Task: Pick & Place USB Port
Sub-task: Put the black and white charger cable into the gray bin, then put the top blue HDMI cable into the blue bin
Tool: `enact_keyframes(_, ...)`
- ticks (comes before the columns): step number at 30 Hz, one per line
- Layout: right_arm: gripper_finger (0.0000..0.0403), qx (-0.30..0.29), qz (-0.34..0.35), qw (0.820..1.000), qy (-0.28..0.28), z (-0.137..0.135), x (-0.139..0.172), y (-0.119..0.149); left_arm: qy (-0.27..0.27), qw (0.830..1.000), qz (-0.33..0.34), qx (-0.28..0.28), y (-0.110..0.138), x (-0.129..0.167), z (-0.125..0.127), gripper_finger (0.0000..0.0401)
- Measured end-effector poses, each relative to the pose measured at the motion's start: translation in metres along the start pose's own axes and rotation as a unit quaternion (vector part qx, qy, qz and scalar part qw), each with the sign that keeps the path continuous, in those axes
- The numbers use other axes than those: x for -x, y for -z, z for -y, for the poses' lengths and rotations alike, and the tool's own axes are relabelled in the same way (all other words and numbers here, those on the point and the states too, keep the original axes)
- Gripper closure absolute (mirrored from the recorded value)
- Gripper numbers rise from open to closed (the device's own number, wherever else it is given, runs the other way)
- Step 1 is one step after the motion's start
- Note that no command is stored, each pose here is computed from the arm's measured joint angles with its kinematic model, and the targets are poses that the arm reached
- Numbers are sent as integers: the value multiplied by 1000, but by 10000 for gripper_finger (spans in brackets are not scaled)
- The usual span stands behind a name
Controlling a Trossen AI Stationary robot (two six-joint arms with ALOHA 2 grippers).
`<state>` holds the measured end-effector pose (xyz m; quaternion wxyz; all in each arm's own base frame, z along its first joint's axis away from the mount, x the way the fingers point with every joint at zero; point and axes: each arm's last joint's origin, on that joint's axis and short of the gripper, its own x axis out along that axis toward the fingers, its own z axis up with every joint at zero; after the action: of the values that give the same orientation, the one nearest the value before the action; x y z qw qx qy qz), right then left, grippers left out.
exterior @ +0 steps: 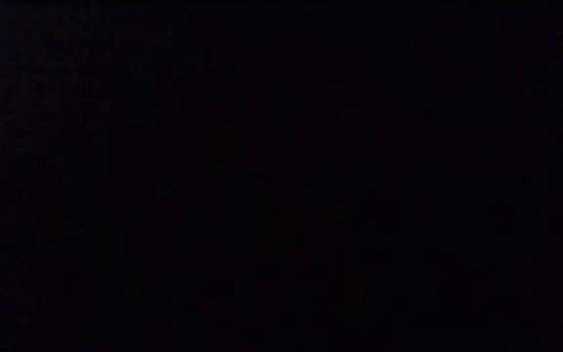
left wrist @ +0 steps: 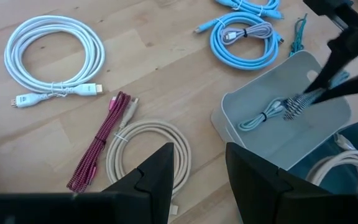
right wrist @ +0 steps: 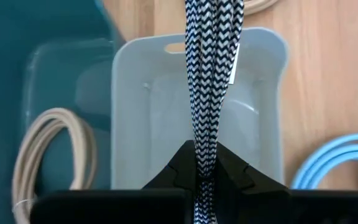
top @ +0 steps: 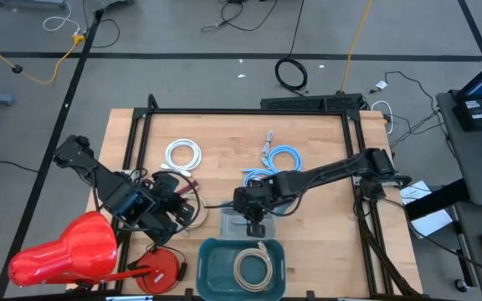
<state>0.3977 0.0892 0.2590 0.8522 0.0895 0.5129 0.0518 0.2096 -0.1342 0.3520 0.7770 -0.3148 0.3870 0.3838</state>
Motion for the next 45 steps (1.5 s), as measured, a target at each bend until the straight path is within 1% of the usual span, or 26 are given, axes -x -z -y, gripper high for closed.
enact_keyframes(3,390,3,3,1000,3,4,-3,-2,0,1000,3,1,0,0,0,254)
enact_keyframes(5,390,-1,-3,1000,3,9,-16,-3,1,1000,5,3,0,0,0,254)
enact_keyframes(8,390,1,-53,999,5,12,-38,6,1,1000,6,3,0,0,0,254)
enact_keyframes(10,390,-1,-62,998,-6,13,-50,7,1,1000,5,4,0,0,0,254)
enact_keyframes(16,390,4,-47,999,-9,12,-50,4,4,1000,2,4,2,2,0,254)
enact_keyframes(20,387,6,-65,998,-7,14,-50,7,4,1000,2,3,3,2,0,254)
enact_keyframes(22,367,8,-63,998,-7,15,-50,6,3,1000,2,3,3,2,0,254)
enact_keyframes(28,283,10,-65,998,-6,16,-50,6,0,1000,3,2,3,2,-1,254)
enact_keyframes(32,243,3,-64,998,-6,15,-49,6,-3,1000,4,2,3,2,-2,254)
enact_keyframes(34,228,3,-54,999,-9,14,-42,4,-2,1000,7,3,2,2,-2,254)
enact_keyframes(37,214,-7,-4,999,-32,14,-20,-6,-1,1000,13,7,2,2,-1,254)
enact_keyframes(41,208,-33,89,994,-49,19,27,-22,-3,1000,17,11,0,1,-1,254)
enact_keyframes(43,208,-46,123,990,-52,23,55,-24,-5,1000,18,13,-1,0,-1,254)
enact_keyframes(45,212,-58,158,985,-41,28,82,-24,-6,1000,18,15,-3,-1,-1,254)
